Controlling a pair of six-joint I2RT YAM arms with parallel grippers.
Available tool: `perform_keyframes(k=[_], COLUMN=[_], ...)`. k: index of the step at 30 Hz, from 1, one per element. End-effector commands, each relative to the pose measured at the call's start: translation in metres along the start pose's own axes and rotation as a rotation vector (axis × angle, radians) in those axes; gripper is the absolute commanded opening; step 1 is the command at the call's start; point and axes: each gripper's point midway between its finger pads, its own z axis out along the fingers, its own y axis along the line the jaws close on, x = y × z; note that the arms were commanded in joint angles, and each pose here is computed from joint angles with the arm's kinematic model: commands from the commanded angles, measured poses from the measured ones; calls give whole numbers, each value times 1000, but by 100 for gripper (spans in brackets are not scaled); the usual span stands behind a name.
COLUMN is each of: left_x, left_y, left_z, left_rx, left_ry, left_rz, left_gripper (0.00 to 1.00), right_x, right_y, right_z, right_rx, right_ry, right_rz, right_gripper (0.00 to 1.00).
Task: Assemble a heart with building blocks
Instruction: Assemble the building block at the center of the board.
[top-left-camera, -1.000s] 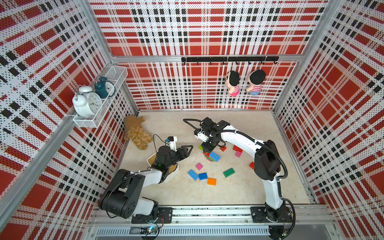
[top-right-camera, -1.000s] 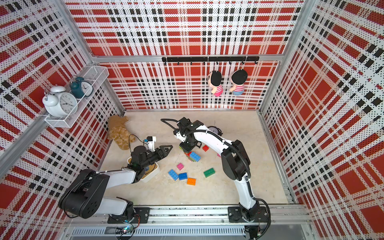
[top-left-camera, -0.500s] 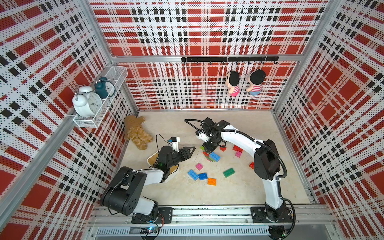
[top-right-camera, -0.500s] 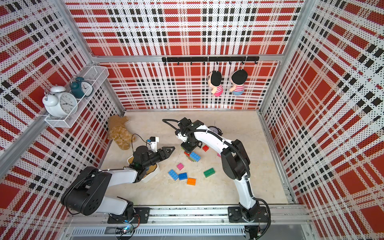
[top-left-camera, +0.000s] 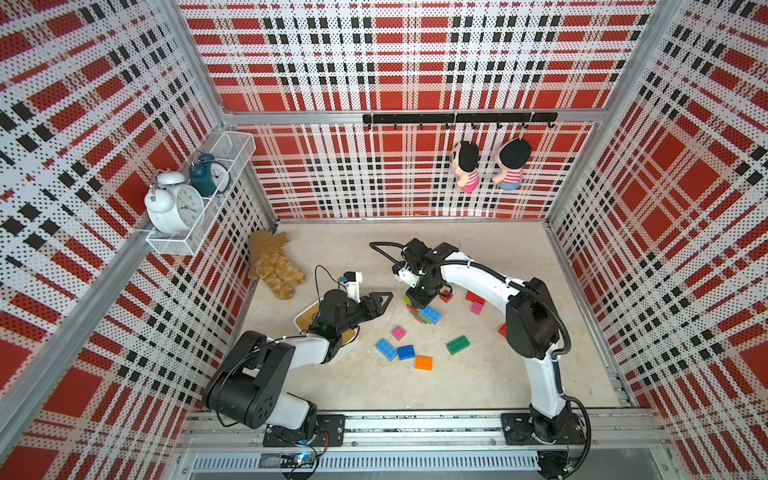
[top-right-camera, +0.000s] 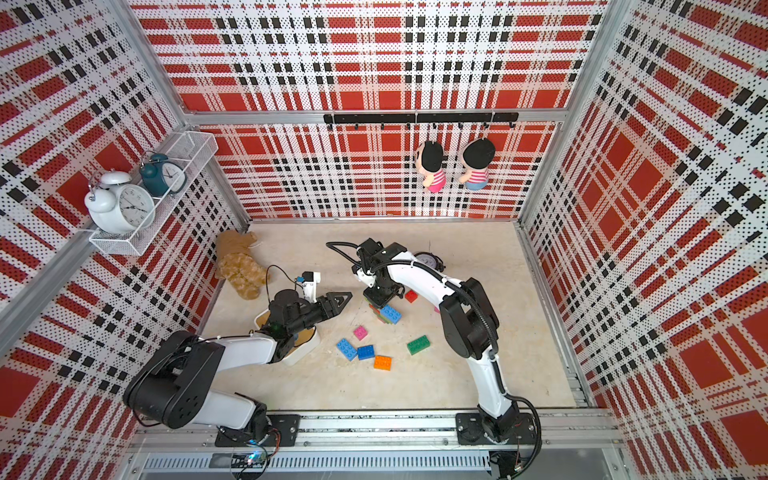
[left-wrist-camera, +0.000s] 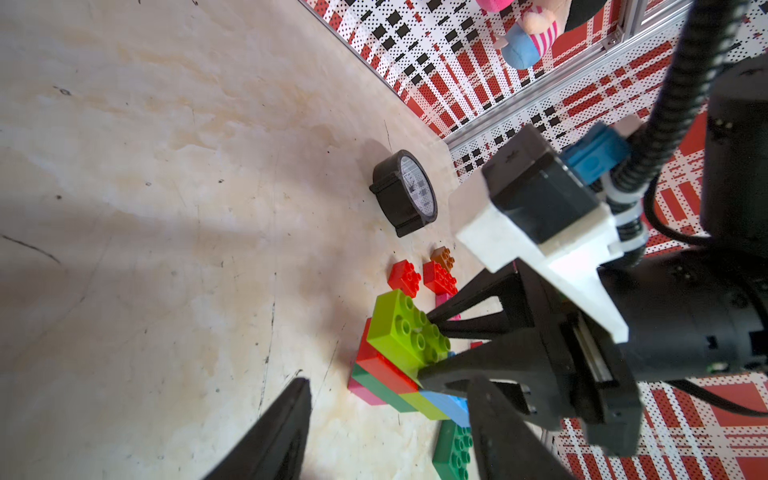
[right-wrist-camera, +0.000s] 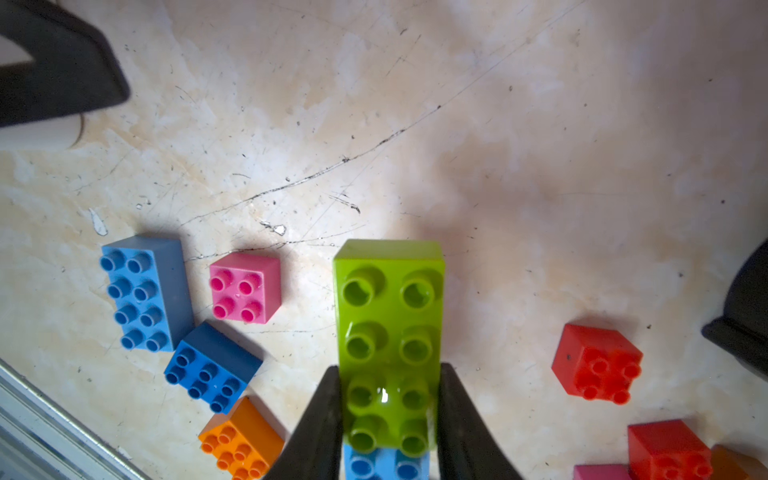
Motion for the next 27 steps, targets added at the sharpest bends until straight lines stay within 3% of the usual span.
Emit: perform_keyframes(k=[1, 27], left_x=[-5, -8], left_y=[-5, -9], left_z=[5, 14], left_rx=[9, 11], left_ry=[-8, 6], left_rz=[25, 46], left_gripper=[63, 63], right_x=[16, 64], right_y=[0, -6], right_z=[14, 34], right_rx=[-3, 67], right_ry=[67, 244], right_rz=[1, -6], right_gripper=[6, 5])
